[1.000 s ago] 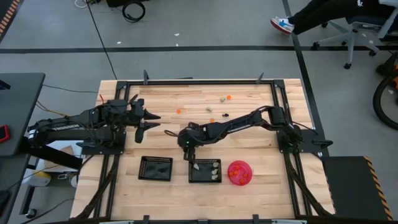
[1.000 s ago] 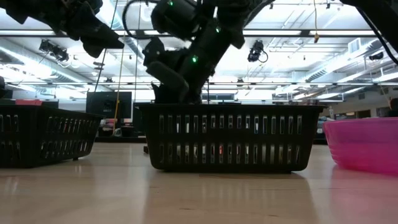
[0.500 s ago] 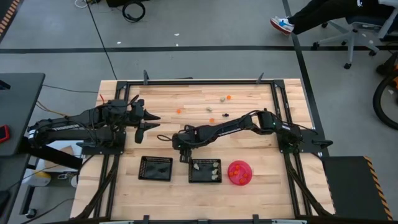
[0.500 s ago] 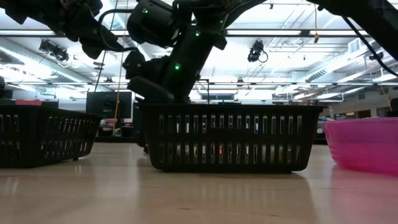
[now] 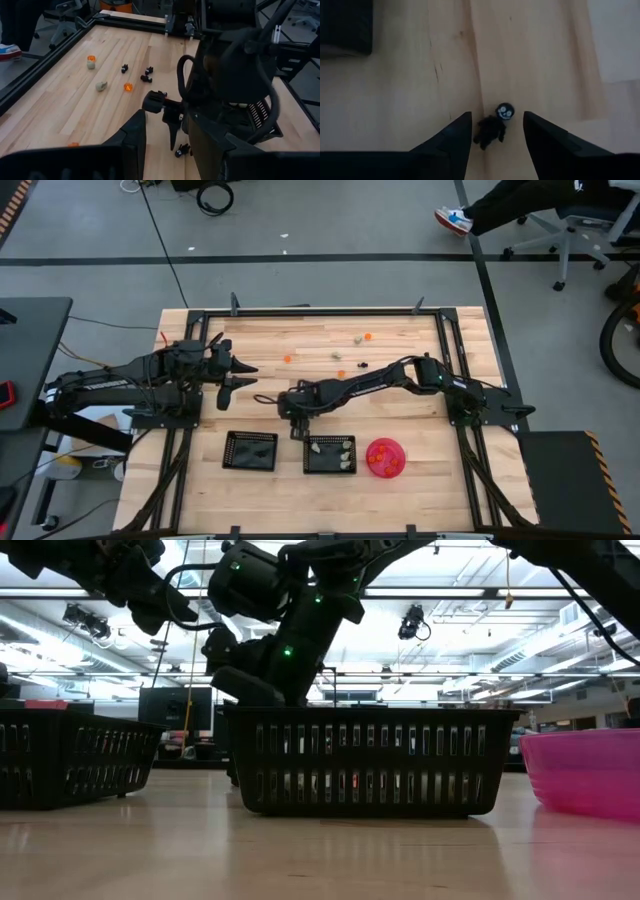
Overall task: Sort Halloween decoration
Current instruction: Put the black skeleton toy into the left black bin
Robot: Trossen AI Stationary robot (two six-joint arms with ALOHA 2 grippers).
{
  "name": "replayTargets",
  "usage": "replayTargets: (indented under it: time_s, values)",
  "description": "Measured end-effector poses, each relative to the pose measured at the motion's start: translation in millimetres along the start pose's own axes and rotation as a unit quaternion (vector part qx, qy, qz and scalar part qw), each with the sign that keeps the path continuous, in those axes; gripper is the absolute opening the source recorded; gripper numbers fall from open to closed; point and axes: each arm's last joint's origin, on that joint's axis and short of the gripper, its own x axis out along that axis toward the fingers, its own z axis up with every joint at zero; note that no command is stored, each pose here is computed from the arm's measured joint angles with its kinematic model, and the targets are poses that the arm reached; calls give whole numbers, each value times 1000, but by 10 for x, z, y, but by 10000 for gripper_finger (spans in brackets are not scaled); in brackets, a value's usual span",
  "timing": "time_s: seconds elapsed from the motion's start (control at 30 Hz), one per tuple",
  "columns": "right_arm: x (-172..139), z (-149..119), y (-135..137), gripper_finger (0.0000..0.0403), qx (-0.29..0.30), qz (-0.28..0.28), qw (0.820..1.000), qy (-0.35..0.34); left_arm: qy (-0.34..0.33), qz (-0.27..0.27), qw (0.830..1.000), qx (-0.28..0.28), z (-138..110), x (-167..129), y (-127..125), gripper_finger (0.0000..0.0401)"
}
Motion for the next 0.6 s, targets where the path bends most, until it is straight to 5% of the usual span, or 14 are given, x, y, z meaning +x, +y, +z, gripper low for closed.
replayTargets:
  time_s: [0.6]
  values:
    - [48,-54,-7,39,-21,10,1000,-3,0,0,1000,2,-1,0,0,116]
